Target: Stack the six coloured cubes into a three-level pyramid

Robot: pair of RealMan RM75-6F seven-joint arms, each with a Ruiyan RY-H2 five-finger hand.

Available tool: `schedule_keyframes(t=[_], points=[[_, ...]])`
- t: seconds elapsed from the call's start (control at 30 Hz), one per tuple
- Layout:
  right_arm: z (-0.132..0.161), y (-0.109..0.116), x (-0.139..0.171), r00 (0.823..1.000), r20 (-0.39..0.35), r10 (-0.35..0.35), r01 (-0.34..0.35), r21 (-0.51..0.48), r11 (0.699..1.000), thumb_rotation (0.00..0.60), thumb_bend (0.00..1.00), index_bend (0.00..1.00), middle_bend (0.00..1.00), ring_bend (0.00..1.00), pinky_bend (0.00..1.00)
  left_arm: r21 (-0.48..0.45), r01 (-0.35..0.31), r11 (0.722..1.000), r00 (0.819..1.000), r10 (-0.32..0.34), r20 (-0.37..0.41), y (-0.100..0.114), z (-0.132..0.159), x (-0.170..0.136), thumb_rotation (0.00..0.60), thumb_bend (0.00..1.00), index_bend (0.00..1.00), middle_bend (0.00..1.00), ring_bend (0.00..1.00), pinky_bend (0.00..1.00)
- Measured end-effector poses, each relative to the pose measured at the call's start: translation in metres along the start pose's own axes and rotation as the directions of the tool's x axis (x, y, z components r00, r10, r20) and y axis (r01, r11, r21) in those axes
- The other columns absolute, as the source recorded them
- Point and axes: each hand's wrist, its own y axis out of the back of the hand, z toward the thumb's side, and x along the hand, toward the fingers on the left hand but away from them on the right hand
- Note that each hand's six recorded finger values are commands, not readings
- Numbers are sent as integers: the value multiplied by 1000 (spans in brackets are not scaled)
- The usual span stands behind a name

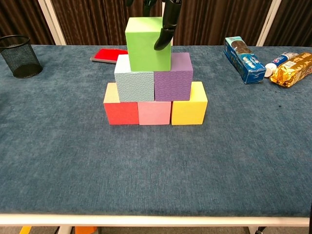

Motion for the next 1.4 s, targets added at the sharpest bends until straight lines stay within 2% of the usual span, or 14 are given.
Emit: schedule_keyframes(t=[0.23, 0.4, 0.57, 0.7, 0.8, 0.9, 1.07, 1.17, 1.23, 1.33, 1.4], points=[[0, 3, 4, 1000, -19, 7, -7, -15, 1000, 600, 0, 0, 19, 0, 0, 3, 4, 1000, 1000, -4, -3, 0, -1, 0, 600, 0, 82, 88, 0, 71], [-11, 18, 18, 1000, -16, -27, 26, -41, 999, 600, 0, 0, 0, 0, 0, -1, -13, 1000, 1000, 13, -8, 4, -1, -1, 600, 0, 82, 88, 0, 71], [-43, 36, 51, 994, 21, -104, 104, -37, 994, 600, 0, 0, 0, 0, 0, -1, -59, 998, 998, 59, 5, 14, 3, -2, 600, 0, 82, 88, 0, 71], [-78, 32, 80, 980, 75, -187, 186, 12, 982, 600, 0, 0, 0, 0, 0, 32, -121, 992, 993, 120, 14, 25, 6, -7, 600, 0, 82, 88, 0, 71], [-108, 18, 104, 960, 120, -252, 249, 40, 968, 600, 0, 0, 0, 0, 0, 88, -158, 983, 987, 158, 8, 30, 4, -13, 600, 0, 82, 88, 0, 71], [-141, -7, 132, 934, 176, -311, 306, 51, 951, 600, 0, 0, 0, 0, 0, 157, -195, 968, 980, 198, -1, 34, 3, -21, 600, 0, 82, 88, 0, 71], [-197, -75, 190, 881, 312, -357, 360, 47, 932, 600, 0, 0, 0, 0, 0, 258, -213, 942, 975, 221, -3, 32, 6, -36, 600, 0, 83, 88, 0, 71], [-217, -117, 218, 852, 379, -360, 368, 54, 928, 600, 0, 0, 0, 0, 0, 300, -205, 932, 976, 217, -7, 25, 9, -45, 600, 2, 132, 82, 0, 71], [-222, -140, 231, 840, 400, -367, 379, 52, 924, 600, 0, 0, 0, 0, 0, 314, -192, 930, 978, 208, -17, 19, 10, -51, 600, 4, 144, 71, 0, 71], [-220, -163, 240, 840, 399, -367, 389, 28, 921, 600, 0, 0, 0, 0, 0, 320, -190, 928, 977, 211, -29, 14, 10, -57, 600, 1, 132, 67, 0, 70], [-218, -168, 243, 838, 395, -376, 402, 19, 915, 600, 0, 0, 0, 0, 0, 312, -193, 930, 976, 215, -37, 12, 10, -61, 600, 0, 118, 67, 0, 71]])
